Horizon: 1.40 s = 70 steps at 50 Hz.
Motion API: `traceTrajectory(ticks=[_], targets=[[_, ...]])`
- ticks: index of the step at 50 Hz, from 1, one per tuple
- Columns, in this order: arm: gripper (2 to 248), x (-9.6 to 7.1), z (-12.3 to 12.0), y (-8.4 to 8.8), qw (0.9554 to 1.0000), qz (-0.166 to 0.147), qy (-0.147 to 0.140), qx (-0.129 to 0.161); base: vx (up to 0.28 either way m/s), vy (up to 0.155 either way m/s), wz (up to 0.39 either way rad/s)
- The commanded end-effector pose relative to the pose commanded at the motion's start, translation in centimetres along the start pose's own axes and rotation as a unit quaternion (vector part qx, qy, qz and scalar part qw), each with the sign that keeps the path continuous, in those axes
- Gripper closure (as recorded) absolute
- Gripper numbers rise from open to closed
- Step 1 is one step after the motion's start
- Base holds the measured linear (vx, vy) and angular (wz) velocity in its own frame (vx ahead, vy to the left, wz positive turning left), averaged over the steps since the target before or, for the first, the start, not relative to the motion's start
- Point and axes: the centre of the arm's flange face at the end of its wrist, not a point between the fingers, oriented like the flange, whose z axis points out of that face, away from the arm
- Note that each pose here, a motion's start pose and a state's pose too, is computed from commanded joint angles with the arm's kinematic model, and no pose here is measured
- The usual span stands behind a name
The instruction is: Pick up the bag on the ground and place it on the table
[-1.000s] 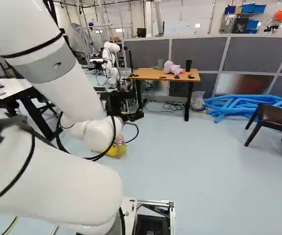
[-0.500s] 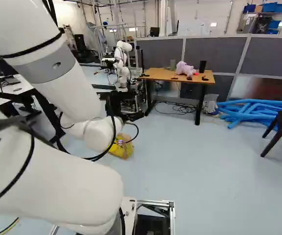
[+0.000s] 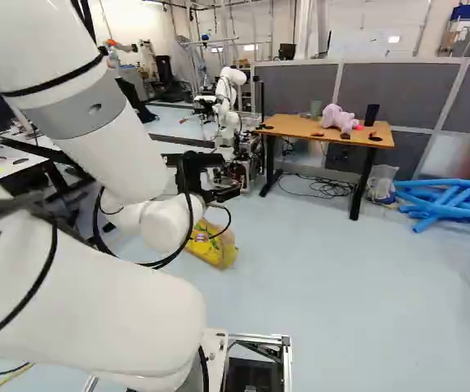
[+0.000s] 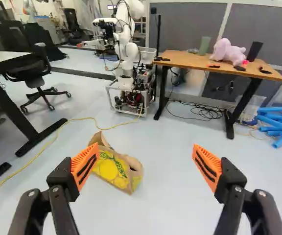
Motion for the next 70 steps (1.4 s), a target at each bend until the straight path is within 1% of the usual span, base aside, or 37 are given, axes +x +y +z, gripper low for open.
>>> traceTrajectory(ticks=[26, 70], targets=[[3, 0.0, 0.0, 0.0, 1.0, 0.0, 0.0, 0.0, 0.128, 0.053, 0.242], [3, 0.0, 0.0, 0.0, 1.0, 0.0, 0.0, 0.0, 0.154, 0.003, 0.002]])
